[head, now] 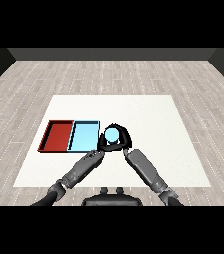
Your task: Pick the blue can and put it in the blue box
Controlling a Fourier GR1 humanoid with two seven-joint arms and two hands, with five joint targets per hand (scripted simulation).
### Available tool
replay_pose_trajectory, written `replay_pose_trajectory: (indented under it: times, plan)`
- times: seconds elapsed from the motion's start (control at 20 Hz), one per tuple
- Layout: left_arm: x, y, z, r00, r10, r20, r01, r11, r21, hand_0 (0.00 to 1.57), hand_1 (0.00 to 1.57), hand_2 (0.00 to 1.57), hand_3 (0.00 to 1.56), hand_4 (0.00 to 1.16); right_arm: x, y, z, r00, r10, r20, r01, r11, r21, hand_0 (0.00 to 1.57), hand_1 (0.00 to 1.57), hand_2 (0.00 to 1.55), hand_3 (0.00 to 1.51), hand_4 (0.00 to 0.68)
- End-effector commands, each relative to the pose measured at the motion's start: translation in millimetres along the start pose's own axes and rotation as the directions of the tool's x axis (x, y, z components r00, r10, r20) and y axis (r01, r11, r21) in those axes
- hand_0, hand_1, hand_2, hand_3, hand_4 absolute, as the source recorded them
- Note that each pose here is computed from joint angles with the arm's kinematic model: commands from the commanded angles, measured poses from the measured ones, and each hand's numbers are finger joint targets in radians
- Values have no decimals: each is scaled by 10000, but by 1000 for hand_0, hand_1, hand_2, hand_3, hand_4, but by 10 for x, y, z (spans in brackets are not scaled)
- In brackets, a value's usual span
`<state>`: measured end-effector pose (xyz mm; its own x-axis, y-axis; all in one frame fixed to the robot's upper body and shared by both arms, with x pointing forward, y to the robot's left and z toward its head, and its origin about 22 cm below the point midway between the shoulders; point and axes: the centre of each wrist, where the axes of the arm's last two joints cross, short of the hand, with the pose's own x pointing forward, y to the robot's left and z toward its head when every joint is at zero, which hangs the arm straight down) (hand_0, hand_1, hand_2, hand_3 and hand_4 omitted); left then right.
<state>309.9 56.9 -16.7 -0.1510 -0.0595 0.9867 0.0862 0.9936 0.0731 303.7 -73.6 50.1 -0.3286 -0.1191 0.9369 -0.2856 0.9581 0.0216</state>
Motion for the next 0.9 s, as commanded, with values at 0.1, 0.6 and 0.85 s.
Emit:
replay_pose_trajectory:
  times: [0.1, 0.6, 0.85]
  plan:
    - [83, -28, -60, 9999, 115, 124, -117, 9997, 194, 1571, 1571, 1559, 1466, 1138, -23, 57, -46, 9984, 532, -215, -529, 9985, 126, 0, 0, 0, 0, 0]
    - [58, 46, -15, 9998, 127, 125, -129, 9998, 182, 1571, 1571, 1571, 1490, 1146, -18, -18, 200, 9971, 697, -321, -702, 9974, -146, 0, 0, 0, 0, 0]
    - [-8, 69, -12, 9991, 420, -25, -418, 9982, 436, 1571, 1571, 1571, 1494, 1145, 152, -243, -134, 9993, -335, 153, 351, 9926, -1160, 0, 0, 0, 0, 0]
